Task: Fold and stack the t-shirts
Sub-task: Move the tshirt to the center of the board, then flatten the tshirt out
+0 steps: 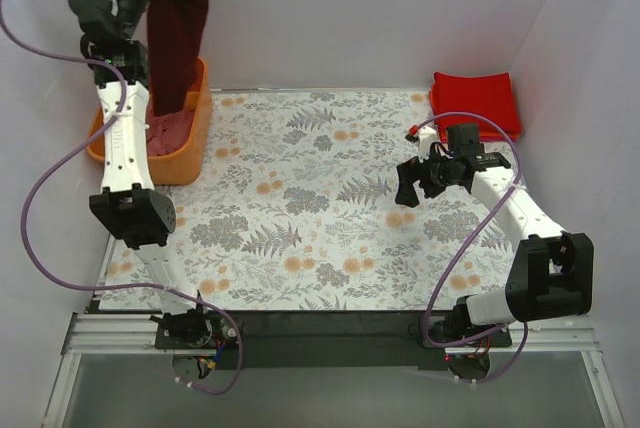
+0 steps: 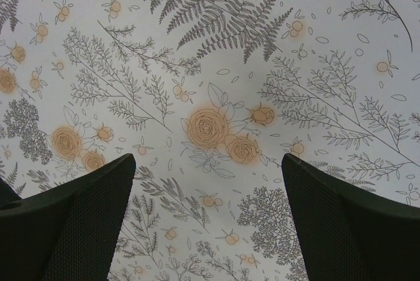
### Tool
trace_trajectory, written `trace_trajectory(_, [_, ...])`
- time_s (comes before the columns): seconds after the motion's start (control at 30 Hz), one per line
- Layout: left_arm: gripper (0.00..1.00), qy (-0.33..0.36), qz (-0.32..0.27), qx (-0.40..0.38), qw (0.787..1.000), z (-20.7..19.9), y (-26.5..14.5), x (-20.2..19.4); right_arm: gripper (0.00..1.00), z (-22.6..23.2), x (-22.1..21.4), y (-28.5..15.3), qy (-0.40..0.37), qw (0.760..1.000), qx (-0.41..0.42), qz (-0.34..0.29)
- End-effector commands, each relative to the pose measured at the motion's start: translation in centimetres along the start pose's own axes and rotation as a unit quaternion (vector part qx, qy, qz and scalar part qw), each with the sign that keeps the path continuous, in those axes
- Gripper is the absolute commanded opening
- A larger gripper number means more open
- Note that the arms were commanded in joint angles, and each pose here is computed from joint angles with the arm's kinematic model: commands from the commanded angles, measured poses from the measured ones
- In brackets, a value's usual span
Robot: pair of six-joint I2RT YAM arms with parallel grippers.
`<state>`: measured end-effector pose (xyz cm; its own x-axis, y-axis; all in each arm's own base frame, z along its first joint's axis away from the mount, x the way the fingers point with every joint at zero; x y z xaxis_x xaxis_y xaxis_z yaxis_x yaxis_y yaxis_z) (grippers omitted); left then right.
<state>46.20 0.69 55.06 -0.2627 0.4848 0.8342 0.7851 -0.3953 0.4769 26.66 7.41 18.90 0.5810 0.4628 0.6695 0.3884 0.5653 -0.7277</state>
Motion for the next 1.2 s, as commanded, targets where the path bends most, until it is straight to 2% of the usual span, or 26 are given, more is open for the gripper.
trace_trajectory(0.0, [0.0,-0.007,-0.065,-0.136,0.989,-11.1,-0.4,5.5,0.98,0.2,1.6,-1.4,-0.017,0.999,-0.006,-0.031])
trace_trajectory(0.1, [0.0,-0.073,-0.032,-0.163,0.983,-13.0,-1.0,4.6,0.98,0.0,2.0,-2.0,-0.015,0.999,-0.012,-0.041])
trace_trajectory(0.13, [0.0,-0.096,-0.009,-0.155,0.983,-12.2,-1.1,3.1,0.99,-0.1,2.1,-2.1,-0.014,0.999,-0.013,-0.044])
trace_trajectory(0.2, [0.0,-0.122,0.014,-0.159,0.98,-13.0,-2.6,2.5,0.98,-0.4,2.3,-2.6,-0.007,0.999,-0.013,-0.052])
trace_trajectory(0.23, [0.04,-0.152,0.054,-0.128,0.979,-11.1,-3.2,-0.9,0.98,-0.6,2.3,-2.9,-0.004,0.998,-0.017,-0.054])
trace_trajectory(0.27, [0.09,-0.149,0.061,-0.125,0.979,-12.1,-4.7,-0.6,0.98,-0.8,2.3,-3.1,-0.002,0.998,-0.018,-0.058])
trace_trajectory(0.3, [0.34,-0.155,0.084,-0.116,0.978,-11.9,-5.7,-1.9,0.98,-1.2,2.3,-3.7,0.002,0.998,-0.023,-0.063])
trace_trajectory(0.33, [0.52,-0.185,0.142,-0.079,0.969,-9.8,-7.5,-6.8,0.98,-1.5,2.2,-3.9,0.003,0.997,-0.026,-0.066])
trace_trajectory(0.37, [0.77,-0.184,0.168,-0.078,0.965,-10.7,-9.5,-7.2,0.98,-1.7,2.2,-4.3,0.004,0.997,-0.03,-0.068])
trace_trajectory(0.4, [0.84,-0.194,0.202,-0.063,0.958,-10.2,-11.1,-9.2,0.98,-2.0,2.0,-4.7,0.006,0.997,-0.037,-0.07])
trace_trajectory(0.43, [0.84,-0.184,0.225,-0.038,0.956,-9.5,-12.4,-10.9,0.98,-2.2,1.9,-5.0,0.001,0.997,-0.041,-0.067])
trace_trajectory(0.5, [0.85,-0.21,0.282,0.034,0.936,-8.2,-16.4,-14.8,0.98,-2.2,1.8,-5.4,-0.012,0.996,-0.05,-0.066])
trace_trajectory(0.57, [0.86,-0.193,0.321,0.048,0.926,-7.3,-19.4,-17.6,0.99,-2.2,1.2,-5.3,-0.028,0.997,-0.048,-0.058])
trace_trajectory(0.67, [0.86,-0.176,0.361,0.052,0.914,-6.6,-21.6,-20.1,0.98,-2.5,0.8,-4.6,-0.028,0.998,-0.037,-0.042])
trace_trajectory(0.83, [0.75,-0.162,0.452,0.022,0.877,-5.2,-23.0,-23.4,0.99,-3.5,0.9,-2.8,-0.031,0.999,-0.033,-0.001])
trace_trajectory(0.87, [0.76,-0.176,0.484,0.031,0.857,-4.8,-23.6,-24.6,0.99,-3.5,1.0,-2.4,-0.038,0.999,-0.032,0.007])
trace_trajectory(0.93, [0.76,-0.149,0.509,0.024,0.847,-4.1,-23.4,-25.4,0.98,-3.3,1.0,-0.7,-0.058,0.997,-0.03,0.038])
trace_trajectory(0.97, [0.77,-0.148,0.54,0.025,0.828,-4.7,-23.5,-27.3,0.98,-3.0,0.9,0.6,-0.066,0.996,-0.02,0.056])
trace_trajectory(1.0, [0.8,-0.133,0.553,0.021,0.822,-4.5,-23.6,-27.9,0.98,-3.4,1.4,1.0,-0.074,0.995,-0.032,0.06])
trace_trajectory(1.17, [0.81,-0.089,0.592,0.02,0.801,-4.3,-21.6,-30.8,0.94,-5.2,3.4,3.4,-0.073,0.994,-0.049,0.064])
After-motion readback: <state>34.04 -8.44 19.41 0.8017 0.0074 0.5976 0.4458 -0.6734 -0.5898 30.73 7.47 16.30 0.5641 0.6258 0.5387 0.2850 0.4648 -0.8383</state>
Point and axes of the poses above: each gripper's point midway between its finger pads, its own y axis out along the fingers, its own z axis along the line the jaws close on, x = y × z, the point moved 9 cm from there along -y, back along the fingers, and after that the axes turned 7 degrees about -y, right-handed, at the moved point
